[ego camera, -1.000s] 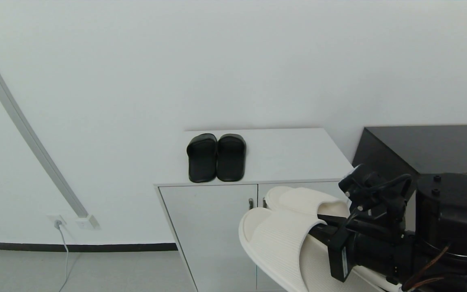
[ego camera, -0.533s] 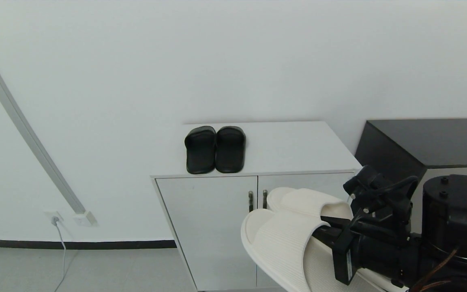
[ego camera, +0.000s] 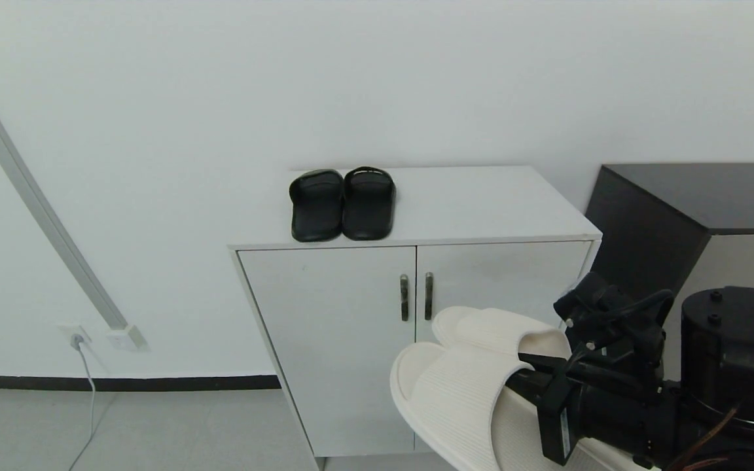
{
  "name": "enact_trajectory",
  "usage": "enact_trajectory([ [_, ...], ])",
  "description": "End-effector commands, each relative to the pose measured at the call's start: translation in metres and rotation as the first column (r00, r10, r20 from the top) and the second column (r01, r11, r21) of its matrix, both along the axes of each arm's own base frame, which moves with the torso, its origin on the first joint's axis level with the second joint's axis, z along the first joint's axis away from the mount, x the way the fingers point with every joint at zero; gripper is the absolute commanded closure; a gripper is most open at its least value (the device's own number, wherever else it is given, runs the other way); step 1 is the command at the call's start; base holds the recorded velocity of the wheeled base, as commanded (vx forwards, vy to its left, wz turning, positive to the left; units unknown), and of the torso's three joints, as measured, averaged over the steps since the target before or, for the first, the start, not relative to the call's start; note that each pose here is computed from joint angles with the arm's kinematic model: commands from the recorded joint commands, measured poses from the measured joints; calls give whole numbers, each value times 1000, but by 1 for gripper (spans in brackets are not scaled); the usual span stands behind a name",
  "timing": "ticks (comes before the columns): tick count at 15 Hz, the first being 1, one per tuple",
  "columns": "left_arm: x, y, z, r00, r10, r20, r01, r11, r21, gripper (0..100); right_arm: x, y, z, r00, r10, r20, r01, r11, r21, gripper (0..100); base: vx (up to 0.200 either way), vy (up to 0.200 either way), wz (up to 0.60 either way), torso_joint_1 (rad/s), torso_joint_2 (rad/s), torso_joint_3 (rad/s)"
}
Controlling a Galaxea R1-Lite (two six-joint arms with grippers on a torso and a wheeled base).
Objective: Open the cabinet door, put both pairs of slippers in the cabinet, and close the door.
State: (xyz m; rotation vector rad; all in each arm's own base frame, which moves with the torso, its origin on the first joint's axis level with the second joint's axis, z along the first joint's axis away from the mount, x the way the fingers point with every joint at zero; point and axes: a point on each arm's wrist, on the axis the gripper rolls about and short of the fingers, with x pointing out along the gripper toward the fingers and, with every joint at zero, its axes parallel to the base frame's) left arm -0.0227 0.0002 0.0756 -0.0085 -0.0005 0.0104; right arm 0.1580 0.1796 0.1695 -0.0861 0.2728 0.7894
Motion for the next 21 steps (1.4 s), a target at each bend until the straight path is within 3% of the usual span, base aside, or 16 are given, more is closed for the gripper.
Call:
enact_trajectory([
  [1,0,0,0,1000,0,0,0,1000,-1,0,0,0,0,1000,0,-1,0,1000,1,100,0,0,0,-203,515,310],
  [12,0,0,0,1000,-1,0,1,1000,1,0,-1,-1,-4,1000,11,19,-11,1000,-10,100,0,0,0,-163,491,324],
  [21,0,0,0,1000,0,0,0,1000,1,0,-2,-1,-9,1000,15,7,-15,999,-28,100,0,0,0,-65,443,372],
])
